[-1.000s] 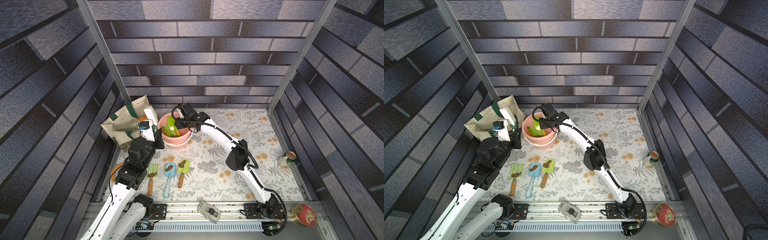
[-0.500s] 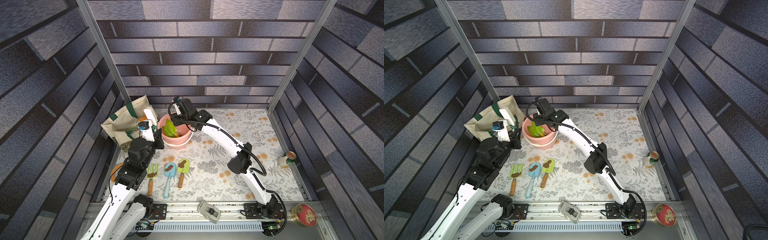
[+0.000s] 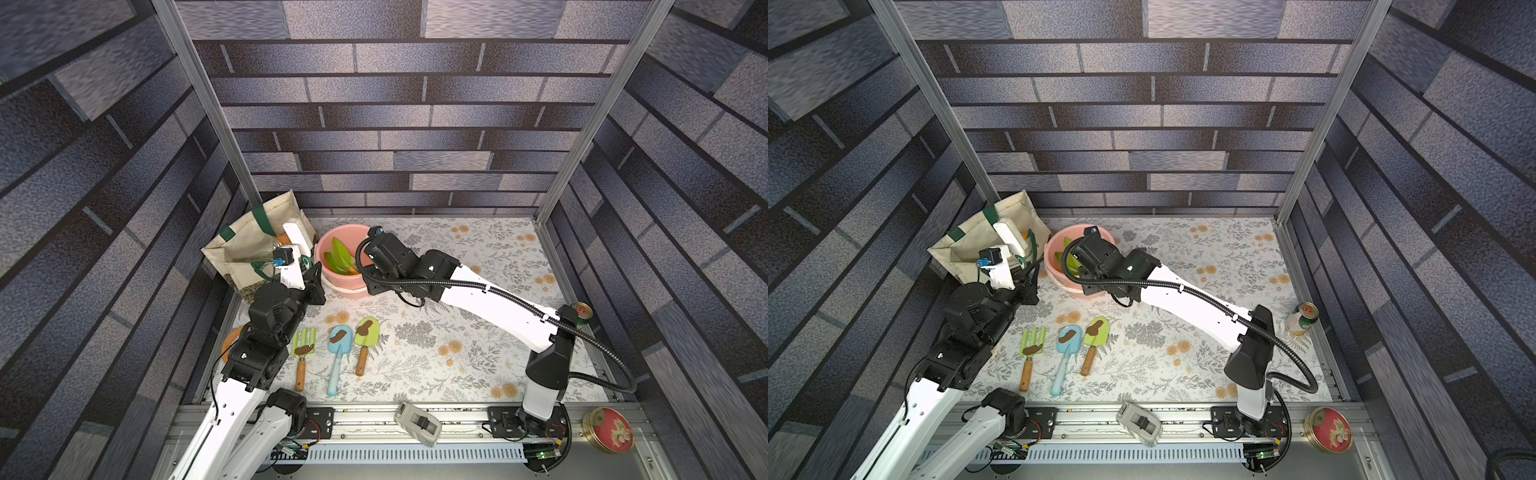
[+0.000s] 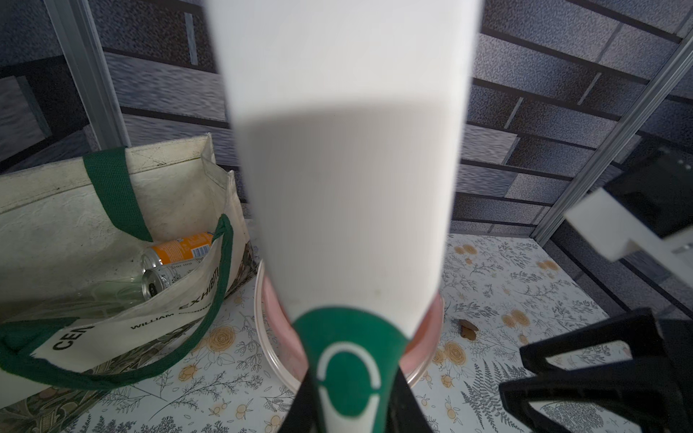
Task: Brush the soil off the hand trowel and place it into the bucket
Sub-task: Place the hand trowel in the bucket, then pick up the hand trowel from the center of the board.
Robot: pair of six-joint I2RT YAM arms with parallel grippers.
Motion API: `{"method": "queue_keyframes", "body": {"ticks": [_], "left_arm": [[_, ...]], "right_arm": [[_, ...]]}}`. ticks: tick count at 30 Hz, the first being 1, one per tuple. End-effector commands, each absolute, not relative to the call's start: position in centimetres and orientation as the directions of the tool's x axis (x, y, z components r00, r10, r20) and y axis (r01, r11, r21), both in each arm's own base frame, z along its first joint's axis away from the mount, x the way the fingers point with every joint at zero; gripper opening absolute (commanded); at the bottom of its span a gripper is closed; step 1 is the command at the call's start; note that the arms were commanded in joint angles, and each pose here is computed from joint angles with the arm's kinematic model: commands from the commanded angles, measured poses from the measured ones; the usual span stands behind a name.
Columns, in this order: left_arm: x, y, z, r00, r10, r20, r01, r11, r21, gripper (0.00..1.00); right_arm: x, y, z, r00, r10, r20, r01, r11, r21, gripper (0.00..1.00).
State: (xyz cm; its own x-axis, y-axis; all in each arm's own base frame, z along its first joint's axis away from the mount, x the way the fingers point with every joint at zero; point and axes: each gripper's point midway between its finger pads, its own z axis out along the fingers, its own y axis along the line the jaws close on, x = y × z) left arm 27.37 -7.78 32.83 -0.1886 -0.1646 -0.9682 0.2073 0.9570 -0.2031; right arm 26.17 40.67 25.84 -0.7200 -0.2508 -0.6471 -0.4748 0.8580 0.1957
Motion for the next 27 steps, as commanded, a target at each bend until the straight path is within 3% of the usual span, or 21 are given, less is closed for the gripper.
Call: {"method": "queue_keyframes", "body": {"ticks": [1,13,22,27], "left_arm": [[27.1,-8.8,32.5,-0.213,-0.179,-0.961,0.259,0.937,-0.232,0.0],[25.2,-7.8,33.5,-0.152,-0.212,-0.965,0.237,0.94,-0.244,0.0],[24.3,-8.2,34.6,-0.118,-0.262,-0.958,0.281,0.916,-0.285,0.0],[23.5,-8.1,34.9,-0.095,-0.282,-0.955,0.295,0.908,-0.298,0.0]], "right_arm": [[23.7,40.0,21.9,-0.794,-0.243,-0.558,-0.405,0.895,0.187,0.52],[15.6,42.8,10.2,-0.918,-0.312,-0.247,-0.366,0.904,0.22,0.55],[14.0,44.7,3.3,-0.938,-0.327,-0.114,-0.341,0.929,0.143,0.57],[13.5,44.6,2.2,-0.944,-0.32,-0.079,-0.327,0.937,0.123,0.56]]}}
